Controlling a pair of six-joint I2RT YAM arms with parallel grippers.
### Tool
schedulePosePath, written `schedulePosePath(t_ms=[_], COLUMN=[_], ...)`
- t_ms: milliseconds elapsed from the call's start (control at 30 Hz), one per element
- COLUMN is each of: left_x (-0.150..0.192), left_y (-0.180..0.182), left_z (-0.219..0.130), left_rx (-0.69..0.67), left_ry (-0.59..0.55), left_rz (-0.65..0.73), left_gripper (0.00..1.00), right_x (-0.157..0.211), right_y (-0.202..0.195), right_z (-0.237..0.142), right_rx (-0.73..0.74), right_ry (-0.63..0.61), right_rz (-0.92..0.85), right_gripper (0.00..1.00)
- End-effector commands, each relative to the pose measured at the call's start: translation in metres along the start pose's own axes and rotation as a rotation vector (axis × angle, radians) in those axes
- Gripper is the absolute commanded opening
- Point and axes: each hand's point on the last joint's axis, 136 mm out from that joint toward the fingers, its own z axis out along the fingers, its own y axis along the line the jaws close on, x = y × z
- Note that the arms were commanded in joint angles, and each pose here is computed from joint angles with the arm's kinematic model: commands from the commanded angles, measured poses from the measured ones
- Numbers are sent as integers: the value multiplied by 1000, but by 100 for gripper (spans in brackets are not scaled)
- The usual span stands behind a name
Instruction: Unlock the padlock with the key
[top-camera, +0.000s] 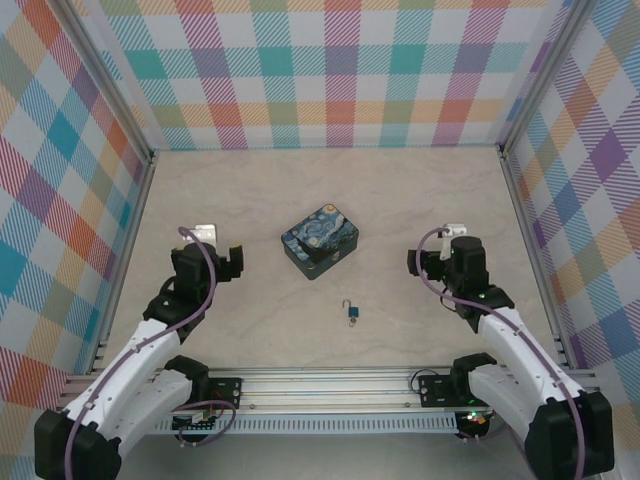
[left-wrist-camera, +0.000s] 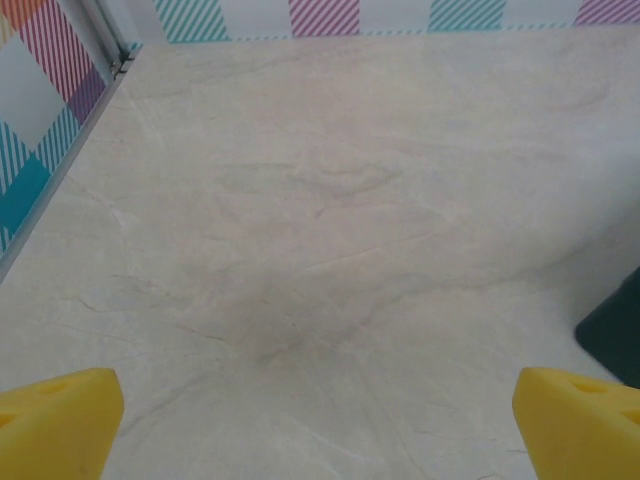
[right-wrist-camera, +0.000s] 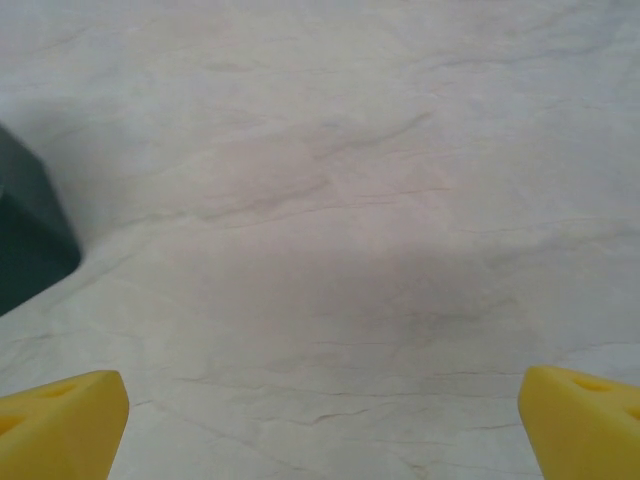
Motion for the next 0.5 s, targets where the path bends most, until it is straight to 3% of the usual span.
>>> schedulePosePath(t_ms=[0,233,467], left_x=[-2,20,27], left_y=[3,4,-19], left_z=[14,47,66], left_rx=[-18,-24,90], left_ry=[-40,23,-26], left_rz=[54,80,61], left_gripper=[100,100,100], right_x=[-14,6,-20], right_y=[-14,-33,-29], right_z=[10,41,55], right_rx=[6,0,-52], right_ry=[-92,-82,-210], right_rz=[24,79,36], right_gripper=[100,100,100])
